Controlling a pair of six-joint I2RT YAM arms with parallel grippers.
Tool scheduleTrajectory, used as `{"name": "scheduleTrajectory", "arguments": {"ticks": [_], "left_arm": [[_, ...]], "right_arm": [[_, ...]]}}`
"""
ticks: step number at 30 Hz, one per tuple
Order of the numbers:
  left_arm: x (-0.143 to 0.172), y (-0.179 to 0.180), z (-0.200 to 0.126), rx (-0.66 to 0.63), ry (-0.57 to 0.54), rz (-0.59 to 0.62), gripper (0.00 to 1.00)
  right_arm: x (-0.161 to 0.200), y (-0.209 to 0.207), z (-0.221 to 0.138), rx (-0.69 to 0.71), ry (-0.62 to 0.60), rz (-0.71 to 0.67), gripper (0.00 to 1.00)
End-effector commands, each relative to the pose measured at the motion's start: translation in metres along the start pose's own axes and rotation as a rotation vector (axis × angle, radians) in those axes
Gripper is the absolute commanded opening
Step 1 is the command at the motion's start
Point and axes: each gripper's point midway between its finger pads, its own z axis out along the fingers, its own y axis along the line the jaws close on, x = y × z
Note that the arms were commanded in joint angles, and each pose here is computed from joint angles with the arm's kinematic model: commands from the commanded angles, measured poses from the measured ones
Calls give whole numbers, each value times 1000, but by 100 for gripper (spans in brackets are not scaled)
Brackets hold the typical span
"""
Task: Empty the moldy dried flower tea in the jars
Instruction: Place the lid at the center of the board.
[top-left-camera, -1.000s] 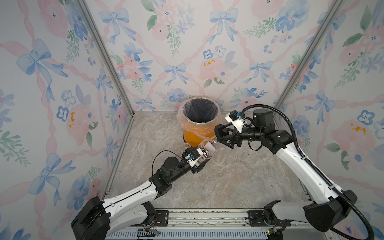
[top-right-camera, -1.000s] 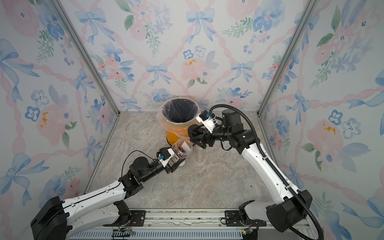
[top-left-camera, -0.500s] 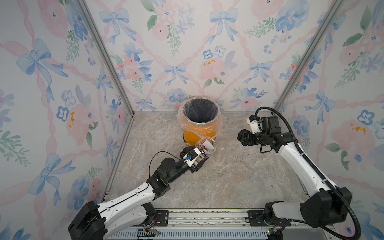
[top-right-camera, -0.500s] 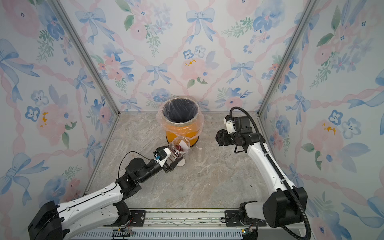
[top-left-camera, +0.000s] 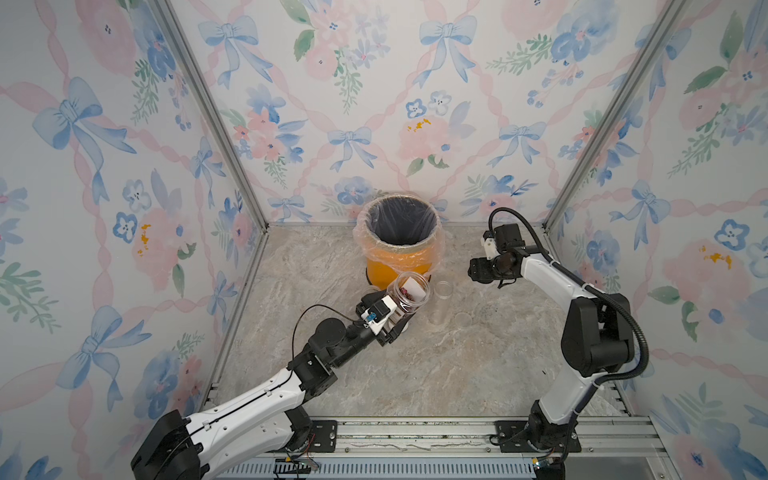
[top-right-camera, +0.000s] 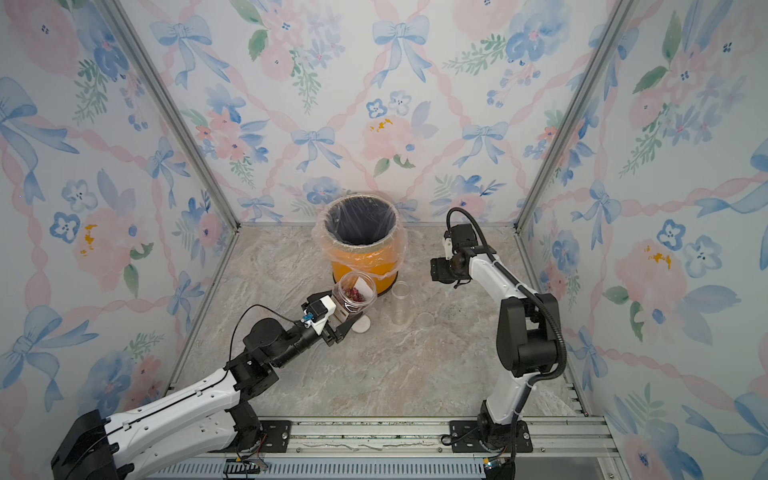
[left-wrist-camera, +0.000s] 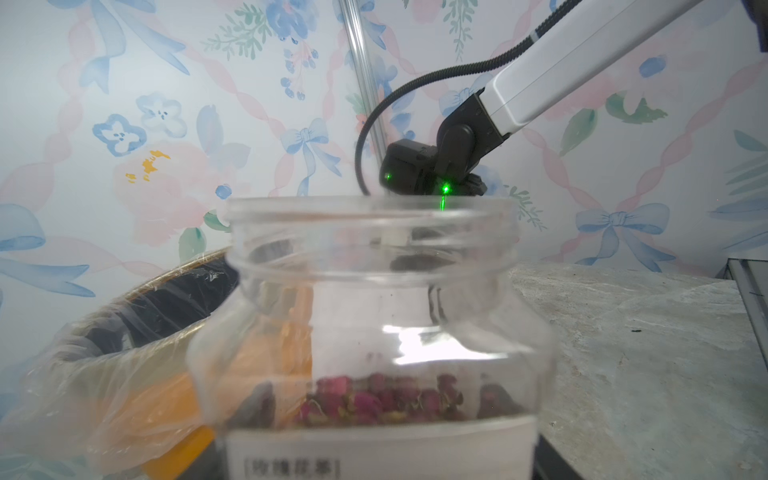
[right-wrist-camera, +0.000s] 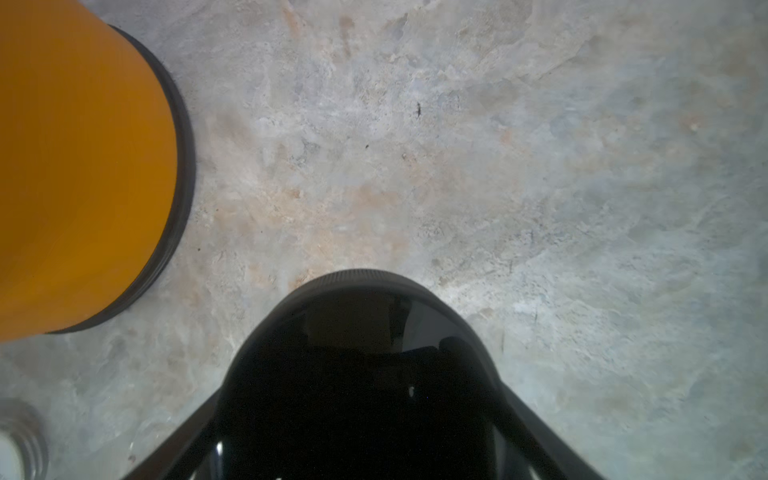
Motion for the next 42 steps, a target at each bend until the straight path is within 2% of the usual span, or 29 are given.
{"name": "scheduleTrajectory", "arguments": {"ticks": [1,10,23,31,40,42], "left_arm": [[-5,3,-4,-18,-21,-9,42],[-6,3,-3,-15,-21,-11,42],[-8,2,-2,-12,-27,-12,42],[-8,2,-4,-15,-28,-15,43],[-8,3,-3,-16,-27,-17,43],[-8,3,-3,-17,-28,-17,43]], "right_arm": [[-11,-6,20,18,-4,53,73],[0,-6,62,56,81,67,74],[24,4,87,88,272,69,80],[34,8,94,94,296,82,84],[38,14,92,59,294,99,100],[35,17,86,45,280,99,97]]}}
